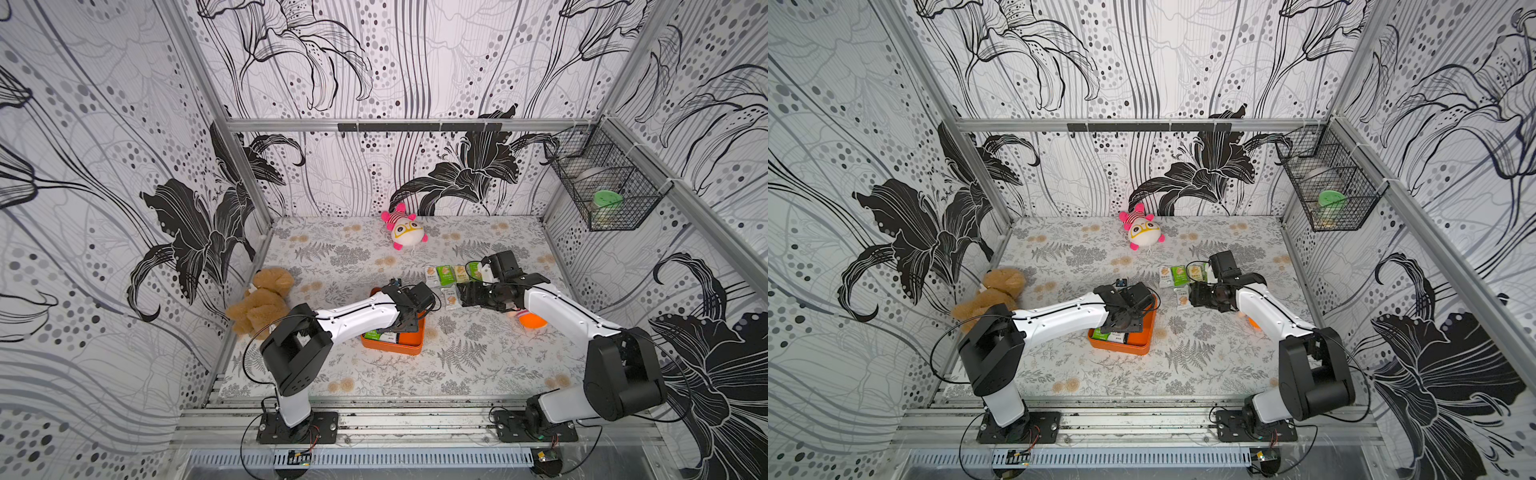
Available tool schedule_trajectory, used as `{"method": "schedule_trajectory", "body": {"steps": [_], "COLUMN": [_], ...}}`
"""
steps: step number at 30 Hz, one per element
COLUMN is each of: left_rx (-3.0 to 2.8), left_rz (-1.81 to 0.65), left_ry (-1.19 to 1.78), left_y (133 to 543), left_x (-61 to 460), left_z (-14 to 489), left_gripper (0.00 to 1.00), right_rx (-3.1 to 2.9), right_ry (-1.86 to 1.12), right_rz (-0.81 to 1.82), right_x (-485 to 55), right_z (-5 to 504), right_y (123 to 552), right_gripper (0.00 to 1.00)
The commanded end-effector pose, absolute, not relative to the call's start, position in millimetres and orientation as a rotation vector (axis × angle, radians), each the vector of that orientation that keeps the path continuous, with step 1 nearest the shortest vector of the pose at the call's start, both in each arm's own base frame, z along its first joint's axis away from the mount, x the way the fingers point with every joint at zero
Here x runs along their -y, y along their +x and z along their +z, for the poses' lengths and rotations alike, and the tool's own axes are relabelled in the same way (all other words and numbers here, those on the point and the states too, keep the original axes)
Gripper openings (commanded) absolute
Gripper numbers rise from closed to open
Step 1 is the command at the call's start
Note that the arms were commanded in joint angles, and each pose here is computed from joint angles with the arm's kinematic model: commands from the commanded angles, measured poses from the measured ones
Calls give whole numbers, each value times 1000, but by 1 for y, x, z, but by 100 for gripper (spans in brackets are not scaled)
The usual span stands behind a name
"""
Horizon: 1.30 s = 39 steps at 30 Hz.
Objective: Take the cookies out of the storage box
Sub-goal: Pick up the cookie from the storage box.
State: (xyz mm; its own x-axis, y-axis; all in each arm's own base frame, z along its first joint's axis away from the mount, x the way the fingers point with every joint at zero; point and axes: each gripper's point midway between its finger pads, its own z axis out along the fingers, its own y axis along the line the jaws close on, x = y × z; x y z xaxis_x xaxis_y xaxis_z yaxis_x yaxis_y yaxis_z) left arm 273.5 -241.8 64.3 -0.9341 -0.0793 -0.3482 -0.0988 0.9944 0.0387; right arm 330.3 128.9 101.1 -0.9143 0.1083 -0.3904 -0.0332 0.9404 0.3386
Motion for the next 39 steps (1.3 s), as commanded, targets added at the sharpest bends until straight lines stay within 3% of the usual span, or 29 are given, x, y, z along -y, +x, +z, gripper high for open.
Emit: {"method": "schedule_trajectory", "body": {"steps": [1,31,39], "left_rx": [-2796,-2857,-2870], "left_rz": [97,24,15], "left_ry": [-125,-101,-78], "left_y": [274,276,272], "left_x": [240,257,256], "left_z": [52,32,26], "left_gripper": [75,72,54], "right_rx": [-2676,-2691,-2694], "right_ry": [14,35,50], "right_rz": [455,412,415], "right_x": [-127,-115,-114], "right_z": [107,102,102], "right_y": [338,345,342], "right_gripper": [71,70,70]}}
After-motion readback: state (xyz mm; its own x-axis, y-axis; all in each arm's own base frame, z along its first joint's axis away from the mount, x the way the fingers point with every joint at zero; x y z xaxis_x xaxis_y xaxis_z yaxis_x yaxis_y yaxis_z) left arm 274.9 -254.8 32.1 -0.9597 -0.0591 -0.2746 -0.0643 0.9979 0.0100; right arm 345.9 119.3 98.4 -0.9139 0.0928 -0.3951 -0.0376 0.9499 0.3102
